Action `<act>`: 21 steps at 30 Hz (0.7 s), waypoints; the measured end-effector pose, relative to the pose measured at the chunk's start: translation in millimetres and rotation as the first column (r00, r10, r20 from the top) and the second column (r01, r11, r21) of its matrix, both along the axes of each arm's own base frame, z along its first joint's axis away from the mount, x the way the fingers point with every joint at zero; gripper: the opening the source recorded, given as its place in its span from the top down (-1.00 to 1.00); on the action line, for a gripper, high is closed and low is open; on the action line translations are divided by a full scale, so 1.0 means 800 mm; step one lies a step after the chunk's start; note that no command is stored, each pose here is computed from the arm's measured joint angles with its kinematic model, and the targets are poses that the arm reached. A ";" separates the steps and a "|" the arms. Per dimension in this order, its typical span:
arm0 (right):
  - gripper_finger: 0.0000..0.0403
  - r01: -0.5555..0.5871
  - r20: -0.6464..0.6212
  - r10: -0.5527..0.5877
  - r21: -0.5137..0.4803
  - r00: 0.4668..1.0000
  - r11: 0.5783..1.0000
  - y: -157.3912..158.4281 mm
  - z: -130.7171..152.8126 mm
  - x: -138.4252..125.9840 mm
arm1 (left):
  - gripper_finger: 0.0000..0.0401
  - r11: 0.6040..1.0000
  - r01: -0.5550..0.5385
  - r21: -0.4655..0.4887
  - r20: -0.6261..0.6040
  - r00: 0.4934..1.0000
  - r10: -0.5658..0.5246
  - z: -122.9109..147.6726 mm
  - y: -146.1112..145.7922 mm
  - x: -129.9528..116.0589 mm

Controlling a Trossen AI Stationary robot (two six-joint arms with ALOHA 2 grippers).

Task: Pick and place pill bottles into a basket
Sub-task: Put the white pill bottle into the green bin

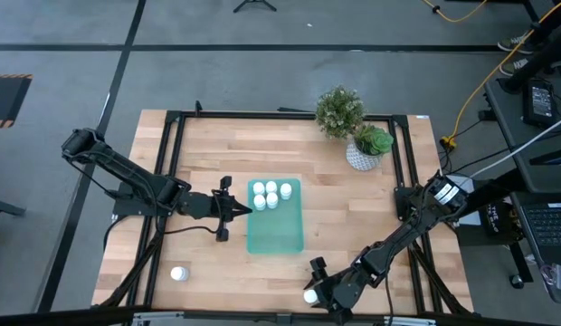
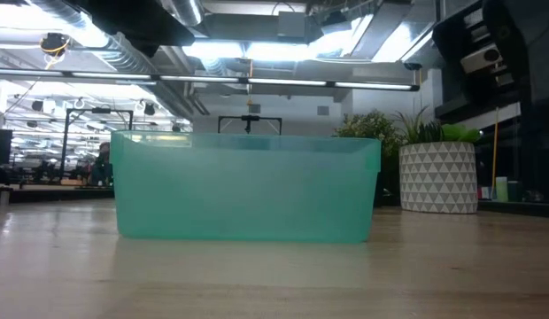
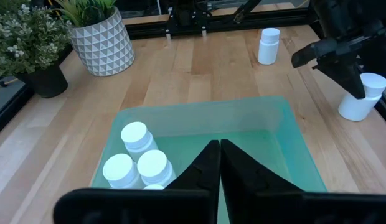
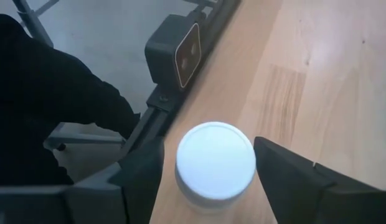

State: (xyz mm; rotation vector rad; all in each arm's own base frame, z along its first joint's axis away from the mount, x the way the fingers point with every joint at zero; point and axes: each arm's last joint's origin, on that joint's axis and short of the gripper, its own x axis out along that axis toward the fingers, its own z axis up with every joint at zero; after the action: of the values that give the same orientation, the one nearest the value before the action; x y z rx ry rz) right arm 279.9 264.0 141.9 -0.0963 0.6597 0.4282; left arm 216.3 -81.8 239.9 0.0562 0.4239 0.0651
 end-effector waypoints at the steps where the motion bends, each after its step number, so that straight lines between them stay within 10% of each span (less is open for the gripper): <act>1: -0.22 0.000 0.000 0.000 0.000 1.000 1.000 0.000 0.000 0.000 | 0.96 1.000 0.000 0.000 0.000 1.000 0.000 0.000 0.000 0.000; 10: 0.24 -0.011 0.000 0.011 -0.002 1.000 1.000 0.000 0.000 0.000 | 0.97 1.000 0.000 0.000 0.000 1.000 0.000 0.000 0.000 0.000; 21: 0.24 -0.037 0.014 0.038 -0.033 0.999 0.999 0.000 0.000 0.000 | 0.97 1.000 0.000 0.000 0.000 1.000 0.000 0.000 0.000 0.000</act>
State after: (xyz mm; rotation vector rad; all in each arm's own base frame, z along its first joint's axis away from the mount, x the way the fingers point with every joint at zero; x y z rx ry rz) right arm 279.7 264.1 142.2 -0.1427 0.6509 0.4527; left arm 216.3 -81.8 239.9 0.0561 0.4238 0.0653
